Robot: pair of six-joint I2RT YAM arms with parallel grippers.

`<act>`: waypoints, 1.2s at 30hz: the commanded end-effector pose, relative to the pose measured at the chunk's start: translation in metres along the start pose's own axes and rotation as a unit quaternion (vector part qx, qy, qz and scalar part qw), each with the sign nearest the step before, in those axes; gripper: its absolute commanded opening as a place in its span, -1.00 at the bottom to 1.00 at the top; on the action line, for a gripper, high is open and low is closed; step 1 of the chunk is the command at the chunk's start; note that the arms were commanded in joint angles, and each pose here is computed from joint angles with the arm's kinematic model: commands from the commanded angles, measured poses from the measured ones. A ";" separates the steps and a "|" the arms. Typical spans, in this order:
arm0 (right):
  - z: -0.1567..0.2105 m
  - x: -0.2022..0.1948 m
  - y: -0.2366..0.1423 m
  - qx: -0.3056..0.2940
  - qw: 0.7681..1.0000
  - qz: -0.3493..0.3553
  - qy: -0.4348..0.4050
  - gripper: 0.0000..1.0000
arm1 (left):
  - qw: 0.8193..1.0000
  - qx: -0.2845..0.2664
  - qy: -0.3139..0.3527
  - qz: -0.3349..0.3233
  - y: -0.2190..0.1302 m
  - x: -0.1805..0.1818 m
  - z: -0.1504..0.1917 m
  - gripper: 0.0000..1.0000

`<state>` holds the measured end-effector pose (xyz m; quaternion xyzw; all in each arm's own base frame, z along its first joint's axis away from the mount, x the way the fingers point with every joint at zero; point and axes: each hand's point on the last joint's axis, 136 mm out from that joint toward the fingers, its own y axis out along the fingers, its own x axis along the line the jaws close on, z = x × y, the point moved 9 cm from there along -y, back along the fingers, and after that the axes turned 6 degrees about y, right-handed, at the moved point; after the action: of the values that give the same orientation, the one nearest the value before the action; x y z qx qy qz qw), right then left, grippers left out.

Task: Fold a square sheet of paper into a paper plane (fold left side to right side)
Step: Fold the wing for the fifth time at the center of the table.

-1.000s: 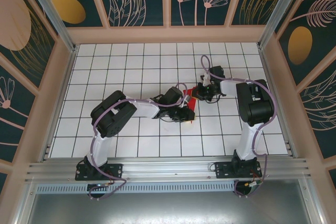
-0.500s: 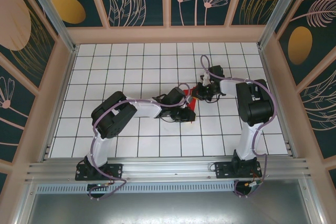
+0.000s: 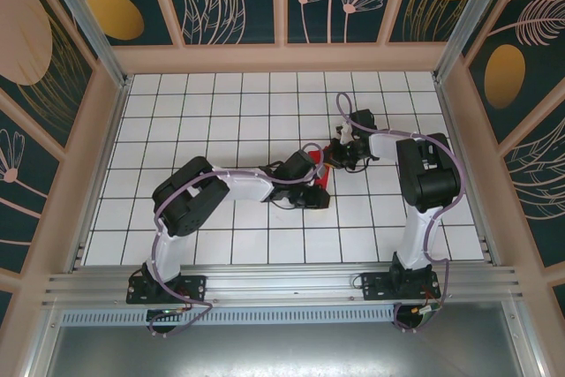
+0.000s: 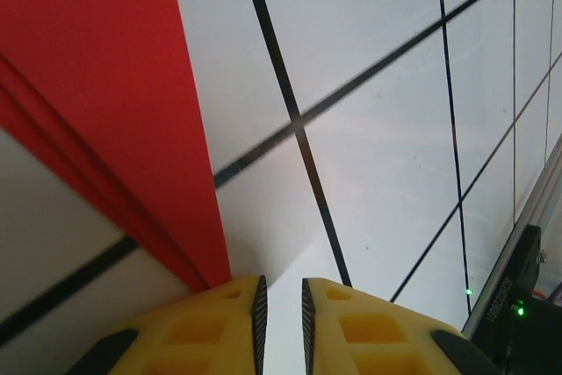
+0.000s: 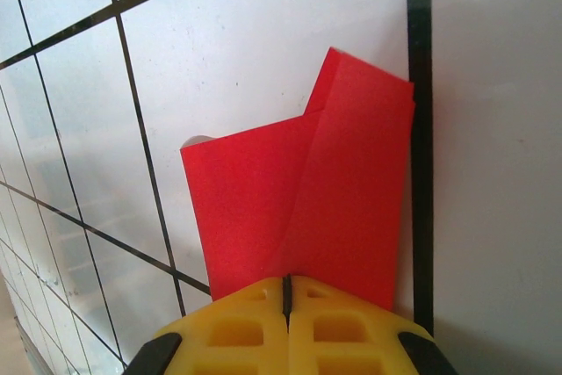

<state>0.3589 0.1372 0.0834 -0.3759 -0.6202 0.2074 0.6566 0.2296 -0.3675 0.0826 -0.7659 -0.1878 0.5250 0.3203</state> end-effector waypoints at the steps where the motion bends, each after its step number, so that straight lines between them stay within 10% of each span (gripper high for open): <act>1: 0.009 -0.026 0.016 0.012 0.997 0.076 0.014 -0.95 | 0.999 0.048 -0.006 -0.004 -0.005 -0.004 0.025 -0.56; 14: 0.009 -0.025 0.017 0.013 0.997 0.072 0.013 -0.95 | 0.997 -0.057 0.014 0.050 -0.051 -0.029 -0.035 -0.58; 36: 0.009 -0.025 0.017 0.014 0.997 0.074 0.012 -0.95 | 1.000 0.021 -0.001 0.012 0.008 0.006 -0.027 -0.59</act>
<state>0.3592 0.1374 0.0837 -0.3759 -0.6226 0.2091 0.6537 0.2663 -0.3729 0.0932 -0.7702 -0.1832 0.5336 0.2974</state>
